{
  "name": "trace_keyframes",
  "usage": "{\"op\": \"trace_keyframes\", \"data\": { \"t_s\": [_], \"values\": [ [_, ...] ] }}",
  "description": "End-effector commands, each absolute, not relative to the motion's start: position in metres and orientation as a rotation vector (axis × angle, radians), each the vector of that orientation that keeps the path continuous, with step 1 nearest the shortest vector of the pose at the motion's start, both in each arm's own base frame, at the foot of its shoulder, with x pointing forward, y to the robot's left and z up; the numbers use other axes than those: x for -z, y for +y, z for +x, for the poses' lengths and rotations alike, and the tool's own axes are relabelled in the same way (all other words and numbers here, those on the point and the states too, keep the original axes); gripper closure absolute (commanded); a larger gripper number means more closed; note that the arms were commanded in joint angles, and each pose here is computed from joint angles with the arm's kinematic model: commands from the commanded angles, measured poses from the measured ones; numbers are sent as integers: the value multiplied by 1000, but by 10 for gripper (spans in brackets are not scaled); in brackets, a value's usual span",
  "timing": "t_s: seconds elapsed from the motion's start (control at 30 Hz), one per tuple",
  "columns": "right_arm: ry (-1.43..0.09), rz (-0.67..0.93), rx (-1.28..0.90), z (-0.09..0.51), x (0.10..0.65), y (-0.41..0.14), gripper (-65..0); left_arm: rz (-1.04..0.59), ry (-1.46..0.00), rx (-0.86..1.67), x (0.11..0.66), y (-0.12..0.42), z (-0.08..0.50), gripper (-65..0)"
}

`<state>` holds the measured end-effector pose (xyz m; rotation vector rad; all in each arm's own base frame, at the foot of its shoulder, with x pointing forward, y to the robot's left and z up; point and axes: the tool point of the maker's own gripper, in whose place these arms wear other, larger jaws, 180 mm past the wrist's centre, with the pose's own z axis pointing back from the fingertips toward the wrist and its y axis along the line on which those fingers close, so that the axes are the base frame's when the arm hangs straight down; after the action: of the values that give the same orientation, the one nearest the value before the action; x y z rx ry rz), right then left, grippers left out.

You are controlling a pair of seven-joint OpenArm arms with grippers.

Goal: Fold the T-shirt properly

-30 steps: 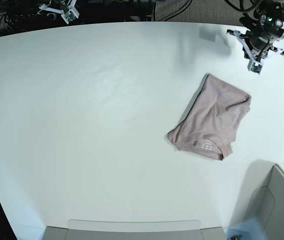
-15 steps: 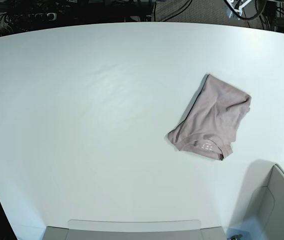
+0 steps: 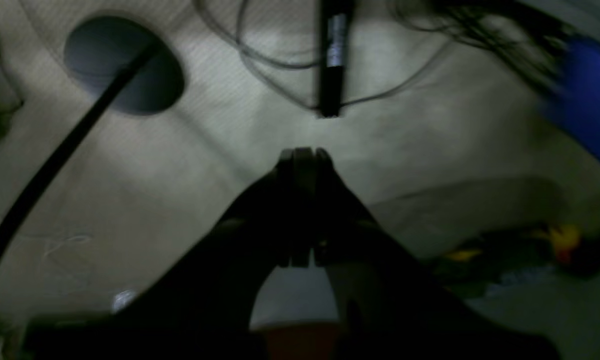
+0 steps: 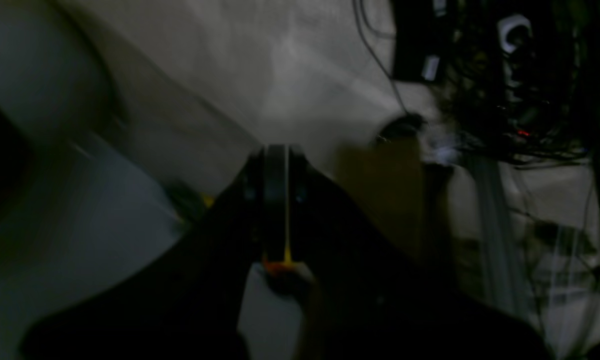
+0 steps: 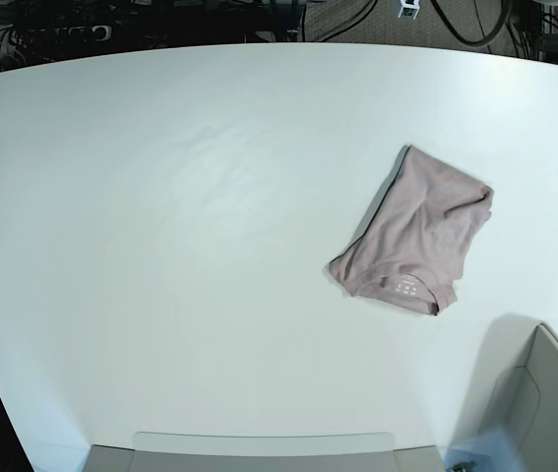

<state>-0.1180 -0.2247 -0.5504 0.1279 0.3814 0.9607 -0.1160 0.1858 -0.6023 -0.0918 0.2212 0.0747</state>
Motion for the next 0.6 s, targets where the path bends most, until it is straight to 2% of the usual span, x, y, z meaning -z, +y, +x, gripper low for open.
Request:
{"op": "trace_keyframes", "data": {
  "t_s": [0.0,0.1,0.3,0.47,0.57],
  "values": [
    [406,134,-987,-126,554,-234,-13,-82,217,-97,608,189,-116,0],
    [435,102,-1029,-124,572,-257,-14,0,216,-169,623,200,-109,0],
    [444,52,-1056,-102,599,-268,-14,125,165,-233,637,218,-88,0],
    [383,49,-1013,-82,618,-261,-14,129,90,-241,645,216,-68,0],
    [328,55,-987,-71,626,-262,-14,121,102,-246,647,211,-71,0]
  ]
}}
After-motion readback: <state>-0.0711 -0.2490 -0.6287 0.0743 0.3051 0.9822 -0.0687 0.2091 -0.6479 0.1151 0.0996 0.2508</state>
